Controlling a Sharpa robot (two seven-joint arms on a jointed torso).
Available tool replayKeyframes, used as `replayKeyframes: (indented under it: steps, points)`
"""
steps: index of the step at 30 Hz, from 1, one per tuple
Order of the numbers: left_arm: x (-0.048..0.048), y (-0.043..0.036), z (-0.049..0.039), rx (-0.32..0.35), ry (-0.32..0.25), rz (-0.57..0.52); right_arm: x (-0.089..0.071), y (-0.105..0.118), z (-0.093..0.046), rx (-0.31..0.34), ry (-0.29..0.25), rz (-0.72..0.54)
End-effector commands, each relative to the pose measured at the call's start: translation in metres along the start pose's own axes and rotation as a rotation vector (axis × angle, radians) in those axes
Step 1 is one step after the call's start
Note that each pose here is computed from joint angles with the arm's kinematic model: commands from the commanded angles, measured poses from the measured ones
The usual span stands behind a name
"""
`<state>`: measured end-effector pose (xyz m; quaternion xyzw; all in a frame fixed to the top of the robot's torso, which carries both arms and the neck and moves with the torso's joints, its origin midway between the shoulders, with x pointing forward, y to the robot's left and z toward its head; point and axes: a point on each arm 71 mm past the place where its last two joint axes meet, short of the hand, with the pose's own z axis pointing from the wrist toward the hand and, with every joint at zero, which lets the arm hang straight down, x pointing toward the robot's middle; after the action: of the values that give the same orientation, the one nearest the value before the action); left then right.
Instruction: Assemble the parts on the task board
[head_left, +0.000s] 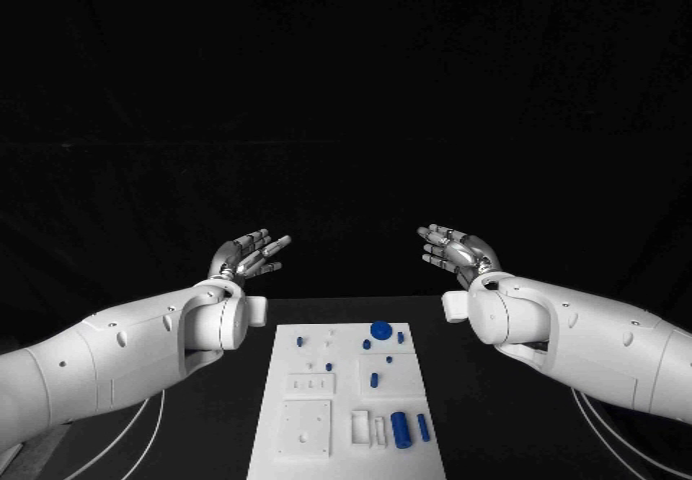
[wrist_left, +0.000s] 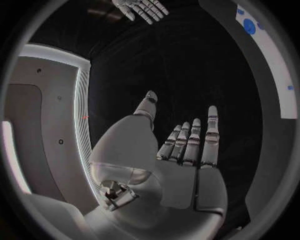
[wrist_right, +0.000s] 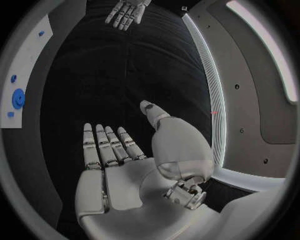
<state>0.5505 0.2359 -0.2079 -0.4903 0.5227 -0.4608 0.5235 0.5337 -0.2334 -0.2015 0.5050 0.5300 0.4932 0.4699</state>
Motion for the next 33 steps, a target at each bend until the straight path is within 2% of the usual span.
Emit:
replayKeyframes:
  steps: [1,4,8,10,11,19,23,26,29,33]
  points:
    - [0.0004,-0.0033,0.0125,-0.07,0.104,-0.057,0.006,-0.003,0.007,0.106,0.194,-0.035]
    - [-0.0055,-0.0097,0.0224,-0.073,0.109,-0.049,0.001,0.001,0.014,0.13,0.219,-0.05]
    - [-0.0098,-0.0148,0.0291,-0.075,0.112,-0.043,-0.003,0.003,0.018,0.148,0.236,-0.062]
    - [-0.0102,-0.0154,0.0298,-0.076,0.112,-0.043,-0.003,0.003,0.019,0.15,0.238,-0.063]
    - [-0.0124,-0.015,0.0288,-0.077,0.119,-0.046,-0.008,0.005,0.021,0.114,0.22,-0.12]
    - [-0.013,-0.0152,0.0277,-0.072,0.125,-0.048,-0.008,0.006,0.024,0.074,0.208,-0.191]
    - [-0.0134,-0.016,0.0258,-0.058,0.133,-0.047,-0.005,0.008,0.026,0.029,0.205,-0.279]
    - [-0.014,-0.0166,0.0223,-0.046,0.148,-0.042,0.0,0.01,0.028,-0.028,0.213,-0.405]
    - [-0.0142,-0.0172,0.0165,-0.034,0.185,-0.032,0.007,0.012,0.03,-0.089,0.234,-0.548]
    - [-0.0139,-0.0185,0.0036,-0.018,0.255,-0.015,0.022,0.013,0.032,-0.174,0.276,-0.754]
